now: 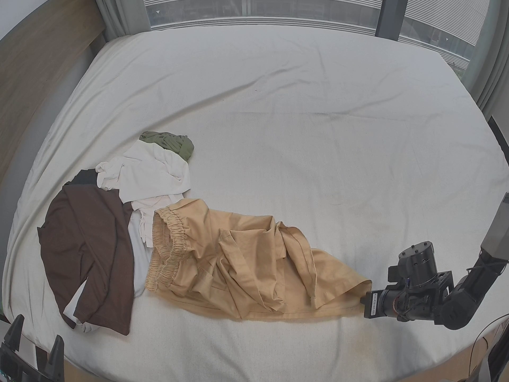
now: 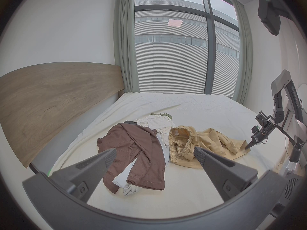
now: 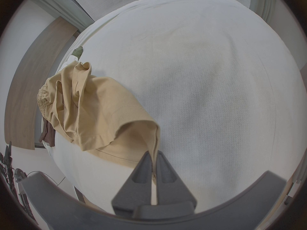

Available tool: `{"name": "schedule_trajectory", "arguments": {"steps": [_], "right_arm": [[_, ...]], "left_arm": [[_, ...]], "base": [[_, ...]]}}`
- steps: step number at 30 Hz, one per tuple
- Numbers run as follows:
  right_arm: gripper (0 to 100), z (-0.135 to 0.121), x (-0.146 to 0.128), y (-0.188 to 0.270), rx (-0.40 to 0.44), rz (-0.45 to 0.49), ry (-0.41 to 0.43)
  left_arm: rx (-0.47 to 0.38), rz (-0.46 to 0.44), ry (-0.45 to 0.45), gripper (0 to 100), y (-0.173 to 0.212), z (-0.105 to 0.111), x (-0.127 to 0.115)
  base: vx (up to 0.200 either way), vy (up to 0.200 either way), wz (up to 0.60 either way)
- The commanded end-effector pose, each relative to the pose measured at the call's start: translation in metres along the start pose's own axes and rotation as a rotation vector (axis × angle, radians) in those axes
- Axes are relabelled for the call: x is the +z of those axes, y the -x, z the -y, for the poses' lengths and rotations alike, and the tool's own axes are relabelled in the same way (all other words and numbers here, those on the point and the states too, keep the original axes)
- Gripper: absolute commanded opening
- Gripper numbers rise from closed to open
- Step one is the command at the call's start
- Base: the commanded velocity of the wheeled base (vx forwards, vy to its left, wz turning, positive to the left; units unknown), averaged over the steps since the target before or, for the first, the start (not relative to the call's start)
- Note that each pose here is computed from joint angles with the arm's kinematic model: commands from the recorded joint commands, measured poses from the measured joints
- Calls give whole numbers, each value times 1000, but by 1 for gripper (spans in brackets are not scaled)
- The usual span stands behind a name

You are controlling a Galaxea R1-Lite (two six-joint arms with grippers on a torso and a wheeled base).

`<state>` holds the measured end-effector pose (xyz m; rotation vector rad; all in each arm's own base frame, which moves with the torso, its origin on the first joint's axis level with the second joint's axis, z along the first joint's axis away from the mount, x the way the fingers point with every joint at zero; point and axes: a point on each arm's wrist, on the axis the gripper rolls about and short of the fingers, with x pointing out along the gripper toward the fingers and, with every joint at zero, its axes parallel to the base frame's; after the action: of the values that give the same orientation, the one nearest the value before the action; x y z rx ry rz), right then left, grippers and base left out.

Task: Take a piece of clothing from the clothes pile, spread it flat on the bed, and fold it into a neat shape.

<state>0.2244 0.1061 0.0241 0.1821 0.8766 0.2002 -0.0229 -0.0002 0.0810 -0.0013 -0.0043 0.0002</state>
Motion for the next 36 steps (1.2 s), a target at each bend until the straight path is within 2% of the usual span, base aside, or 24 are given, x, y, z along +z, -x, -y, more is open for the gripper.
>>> {"name": "schedule_trajectory", "arguments": {"steps": [1,13,30,31,36], "right_arm": [[0,5,-1,2,-15,-3,-6],[0,14,-1,3,-37,-8,-14],[0,14,-1,3,-33,-2,-1],[100,14,-1,3,-33,-2,-1],[100,12,3,8,-7,62,1]], "left_arm": [[0,-1,0,100,0,0,-5],[0,-1,0,100,0,0,-5],[-2,-1,-1,100,0,0,-5],[-2,-1,-1,100,0,0,-5],[-2,-1,-3,100,0,0,-5]], "base": [[0,0,0],[0,0,0],[0,0,0],[0,0,0],[0,0,0]]}}
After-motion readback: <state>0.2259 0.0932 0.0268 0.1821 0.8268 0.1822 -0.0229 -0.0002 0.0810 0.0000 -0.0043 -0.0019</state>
